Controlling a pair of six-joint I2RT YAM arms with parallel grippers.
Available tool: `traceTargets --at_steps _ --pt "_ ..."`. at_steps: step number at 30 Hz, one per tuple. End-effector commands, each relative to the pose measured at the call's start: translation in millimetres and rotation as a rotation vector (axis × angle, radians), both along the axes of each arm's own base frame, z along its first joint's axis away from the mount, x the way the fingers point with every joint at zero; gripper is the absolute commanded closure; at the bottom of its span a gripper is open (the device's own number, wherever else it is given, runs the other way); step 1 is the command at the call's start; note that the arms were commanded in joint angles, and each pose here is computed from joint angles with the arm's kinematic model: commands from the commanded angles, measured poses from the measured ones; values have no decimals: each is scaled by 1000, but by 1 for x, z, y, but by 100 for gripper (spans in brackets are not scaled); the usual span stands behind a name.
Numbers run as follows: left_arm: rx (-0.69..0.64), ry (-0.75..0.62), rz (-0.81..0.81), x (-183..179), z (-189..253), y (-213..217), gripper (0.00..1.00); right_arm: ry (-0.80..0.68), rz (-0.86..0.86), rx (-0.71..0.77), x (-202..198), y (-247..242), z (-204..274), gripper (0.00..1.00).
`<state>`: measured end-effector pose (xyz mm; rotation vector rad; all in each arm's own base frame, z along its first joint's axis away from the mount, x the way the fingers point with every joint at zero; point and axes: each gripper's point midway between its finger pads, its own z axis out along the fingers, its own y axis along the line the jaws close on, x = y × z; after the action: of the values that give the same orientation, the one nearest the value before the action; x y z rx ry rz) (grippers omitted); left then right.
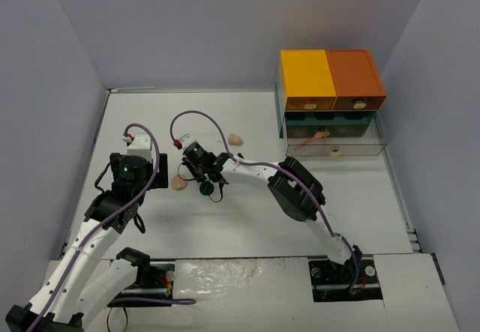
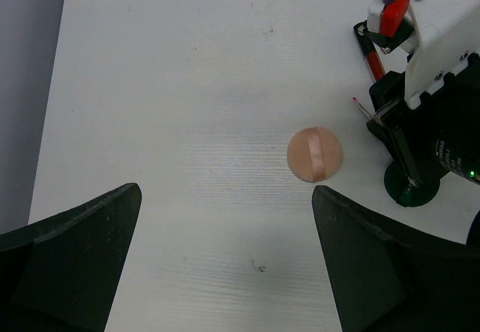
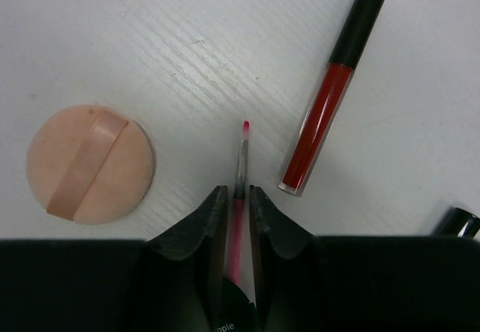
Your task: Organize the makeup
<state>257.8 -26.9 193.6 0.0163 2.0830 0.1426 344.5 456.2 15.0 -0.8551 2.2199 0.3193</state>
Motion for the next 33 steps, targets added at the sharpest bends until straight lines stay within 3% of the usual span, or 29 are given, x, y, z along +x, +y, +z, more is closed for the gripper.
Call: traceTargets --at_steps 1,7,13,18,23,33 --pt "-10 -74 3 9 22 -1 3 -23 11 4 3 8 6 100" --pt "-9 -72 -1 9 21 -2 3 -90 35 70 16 23 51 100" --pt "-12 -71 -4 10 21 -3 3 -237 76 203 34 43 151 100" --pt "-12 -72 -6 9 21 -3 3 -329 32 247 45 24 210 100" --pt "-16 -74 -10 10 22 -4 3 -382 -147 258 56 -36 245 100" --pt "-20 -72 -18 10 22 -5 3 -369 -704 382 57 -230 258 100"
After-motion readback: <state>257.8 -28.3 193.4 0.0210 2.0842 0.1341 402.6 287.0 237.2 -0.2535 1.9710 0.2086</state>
